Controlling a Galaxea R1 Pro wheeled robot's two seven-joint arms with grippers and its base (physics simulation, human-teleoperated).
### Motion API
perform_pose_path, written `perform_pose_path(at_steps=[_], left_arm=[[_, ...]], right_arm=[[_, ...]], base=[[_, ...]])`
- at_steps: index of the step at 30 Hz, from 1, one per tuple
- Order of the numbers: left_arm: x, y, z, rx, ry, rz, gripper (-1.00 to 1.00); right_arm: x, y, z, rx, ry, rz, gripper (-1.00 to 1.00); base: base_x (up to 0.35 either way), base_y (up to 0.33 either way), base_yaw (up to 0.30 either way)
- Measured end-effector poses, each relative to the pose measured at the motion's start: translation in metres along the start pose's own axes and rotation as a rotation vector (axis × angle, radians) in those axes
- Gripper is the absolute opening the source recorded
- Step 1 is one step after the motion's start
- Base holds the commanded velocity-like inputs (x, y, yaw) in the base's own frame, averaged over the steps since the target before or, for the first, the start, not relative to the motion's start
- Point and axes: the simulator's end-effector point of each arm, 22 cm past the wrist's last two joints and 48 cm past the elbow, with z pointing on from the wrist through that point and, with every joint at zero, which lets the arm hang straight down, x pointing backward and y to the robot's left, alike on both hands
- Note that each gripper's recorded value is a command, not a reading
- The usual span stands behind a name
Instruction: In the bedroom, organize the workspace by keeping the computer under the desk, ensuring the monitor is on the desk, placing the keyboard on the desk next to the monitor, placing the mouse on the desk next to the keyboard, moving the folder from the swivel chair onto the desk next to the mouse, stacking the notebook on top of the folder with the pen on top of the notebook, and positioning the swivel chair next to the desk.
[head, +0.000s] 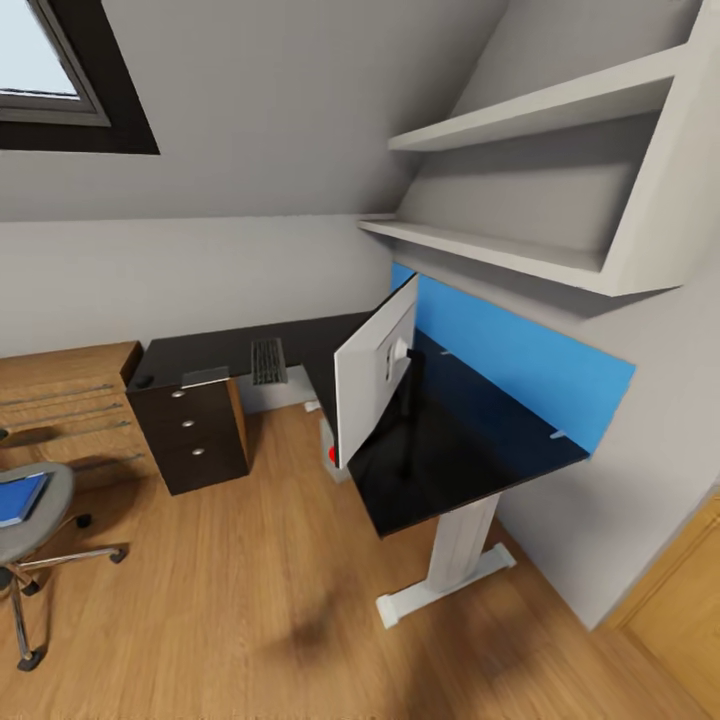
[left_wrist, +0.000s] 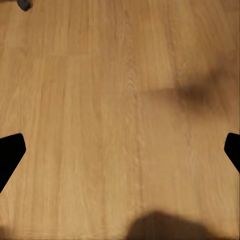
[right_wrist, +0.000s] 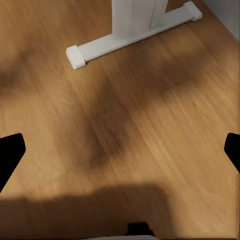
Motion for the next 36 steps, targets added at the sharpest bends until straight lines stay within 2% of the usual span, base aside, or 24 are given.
perform_pose_path(at_steps=[19,24,26,27,29,30,32,36], left_arm=[[0.005,0.000,0.000,0.000,0.022,0.001,1.00],[0.005,0.000,0.000,-0.001,0.023,0.000,1.00],[0.005,0.000,0.000,-0.002,0.023,0.000,1.00],[0.005,0.000,0.000,-0.002,0.023,0.000,1.00],[0.005,0.001,0.000,-0.003,0.023,-0.001,1.00],[0.005,0.001,0.000,-0.003,0.023,-0.001,1.00],[0.005,0.001,0.000,-0.002,0.023,-0.001,1.00],[0.005,0.001,0.000,-0.003,0.024,-0.001,1.00]], right_arm=[[-0.006,-0.007,0.005,0.009,-0.008,-0.005,1.00],[-0.027,-0.005,0.021,0.011,-0.017,-0.002,1.00],[-0.040,-0.007,0.035,0.014,0.009,-0.008,1.00],[-0.040,-0.007,0.035,0.014,0.010,-0.008,1.00],[-0.057,-0.017,0.050,0.024,0.044,-0.023,1.00],[-0.057,-0.018,0.050,0.024,0.045,-0.024,1.00],[-0.082,-0.028,0.064,0.033,0.069,-0.038,1.00],[-0.123,-0.033,0.076,0.038,0.087,-0.049,1.00]], base=[[-0.043,-0.041,0.001],[-0.002,-0.002,0.000],[0.000,0.000,0.000],[0.000,0.000,0.000],[0.000,0.000,0.000],[0.000,0.000,0.000],[0.000,0.000,0.000],[0.000,0.000,0.000]])
